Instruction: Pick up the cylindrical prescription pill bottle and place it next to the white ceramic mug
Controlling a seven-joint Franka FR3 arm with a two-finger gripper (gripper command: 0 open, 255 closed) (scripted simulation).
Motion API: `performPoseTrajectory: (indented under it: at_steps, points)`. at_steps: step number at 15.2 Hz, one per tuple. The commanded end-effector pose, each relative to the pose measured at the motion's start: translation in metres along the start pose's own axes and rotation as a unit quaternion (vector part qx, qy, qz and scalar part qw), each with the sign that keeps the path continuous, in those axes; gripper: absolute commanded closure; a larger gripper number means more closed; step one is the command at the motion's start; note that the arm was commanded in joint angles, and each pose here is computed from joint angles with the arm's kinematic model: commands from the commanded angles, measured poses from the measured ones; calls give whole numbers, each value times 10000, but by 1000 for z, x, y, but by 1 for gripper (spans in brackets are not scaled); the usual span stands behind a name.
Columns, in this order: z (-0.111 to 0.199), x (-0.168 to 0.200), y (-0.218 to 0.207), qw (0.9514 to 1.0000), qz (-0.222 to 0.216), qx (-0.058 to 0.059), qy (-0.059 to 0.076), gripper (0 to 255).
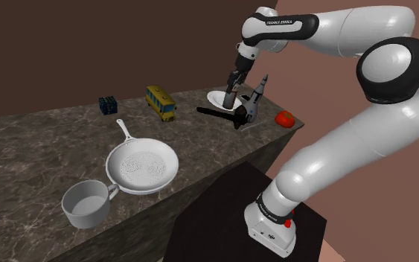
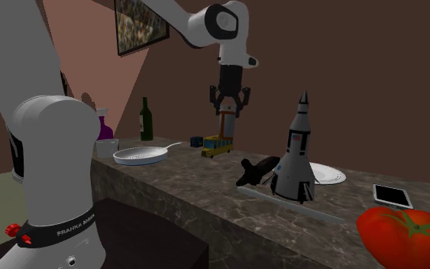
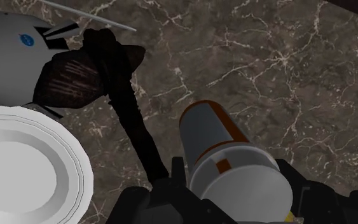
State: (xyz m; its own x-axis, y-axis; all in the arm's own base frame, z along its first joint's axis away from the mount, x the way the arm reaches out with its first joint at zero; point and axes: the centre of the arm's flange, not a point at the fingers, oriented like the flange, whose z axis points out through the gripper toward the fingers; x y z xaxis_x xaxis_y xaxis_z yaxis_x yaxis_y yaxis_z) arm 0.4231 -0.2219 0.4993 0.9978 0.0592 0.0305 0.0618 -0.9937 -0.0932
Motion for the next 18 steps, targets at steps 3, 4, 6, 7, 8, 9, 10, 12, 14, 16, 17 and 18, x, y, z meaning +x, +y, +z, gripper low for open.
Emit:
performPoseTrajectory:
  at_steps: [3, 4, 6, 7, 8, 9, 10, 12, 14, 16, 17, 18]
  points:
    - [-21, 0, -2, 10000, 0, 0, 0, 255]
    - [-26, 1, -2, 10000, 0, 0, 0, 255]
    - [-37, 1, -3, 10000, 0, 0, 0, 255]
    - [-42, 1, -4, 10000, 0, 0, 0, 255]
    - [-47, 1, -4, 10000, 0, 0, 0, 255]
    - [-47, 1, -4, 10000, 0, 0, 0, 255]
    - [-46, 2, -17, 10000, 0, 0, 0, 255]
    - [-44, 2, -44, 10000, 0, 0, 0, 255]
    - [-42, 3, -70, 10000, 0, 0, 0, 255]
    - [-40, 4, -96, 10000, 0, 0, 0, 255]
    - [-39, 4, -109, 10000, 0, 0, 0, 255]
    - [-37, 5, -123, 10000, 0, 0, 0, 255]
